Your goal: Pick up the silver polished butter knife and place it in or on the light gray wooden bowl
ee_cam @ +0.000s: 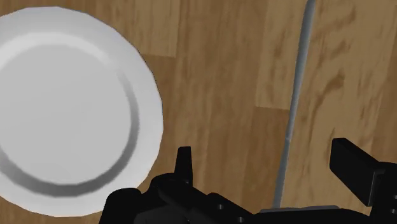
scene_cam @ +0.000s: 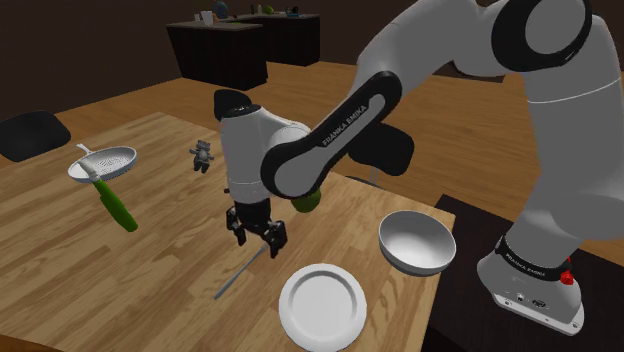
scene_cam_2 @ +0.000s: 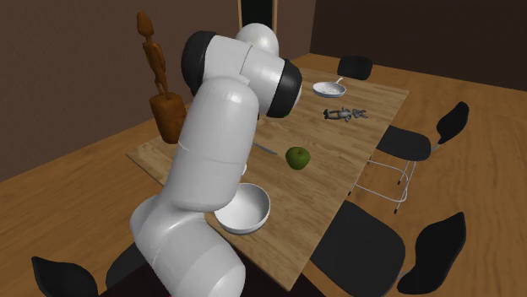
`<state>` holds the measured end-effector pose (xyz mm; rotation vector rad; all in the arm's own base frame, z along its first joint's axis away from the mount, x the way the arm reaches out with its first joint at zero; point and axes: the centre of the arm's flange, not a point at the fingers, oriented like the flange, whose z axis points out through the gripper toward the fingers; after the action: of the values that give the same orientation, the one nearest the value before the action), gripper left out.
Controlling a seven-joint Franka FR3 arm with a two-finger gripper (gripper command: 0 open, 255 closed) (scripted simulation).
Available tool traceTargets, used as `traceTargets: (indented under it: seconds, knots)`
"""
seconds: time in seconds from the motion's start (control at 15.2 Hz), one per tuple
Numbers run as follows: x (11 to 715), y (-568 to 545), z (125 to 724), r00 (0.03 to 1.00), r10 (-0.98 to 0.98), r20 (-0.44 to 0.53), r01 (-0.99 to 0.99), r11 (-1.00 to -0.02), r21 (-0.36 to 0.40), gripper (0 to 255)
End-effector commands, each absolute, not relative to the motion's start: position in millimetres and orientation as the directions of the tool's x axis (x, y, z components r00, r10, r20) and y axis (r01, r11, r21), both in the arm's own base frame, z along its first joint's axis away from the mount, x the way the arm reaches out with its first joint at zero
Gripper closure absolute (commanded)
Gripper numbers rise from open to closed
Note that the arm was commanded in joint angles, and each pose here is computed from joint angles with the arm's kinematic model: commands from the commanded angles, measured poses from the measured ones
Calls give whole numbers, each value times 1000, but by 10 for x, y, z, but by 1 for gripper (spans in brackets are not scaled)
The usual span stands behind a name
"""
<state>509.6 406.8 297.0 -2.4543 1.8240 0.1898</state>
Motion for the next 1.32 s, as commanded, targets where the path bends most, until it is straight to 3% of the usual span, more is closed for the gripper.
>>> traceTargets:
  seconds: [0.0,0.2,0.73,1.19,1.25]
  knots:
    - [5315,4170,2781,217,-966,-141,-975,-222,23,0]
    - [5590,4270,2573,130,-982,-139,-990,-136,38,0]
    - [5568,4323,2177,130,-982,-139,-990,-136,38,0]
    - [5568,4323,2177,130,-982,-139,-990,-136,38,0]
    - [5568,4323,2177,130,-982,-139,-990,-136,38,255]
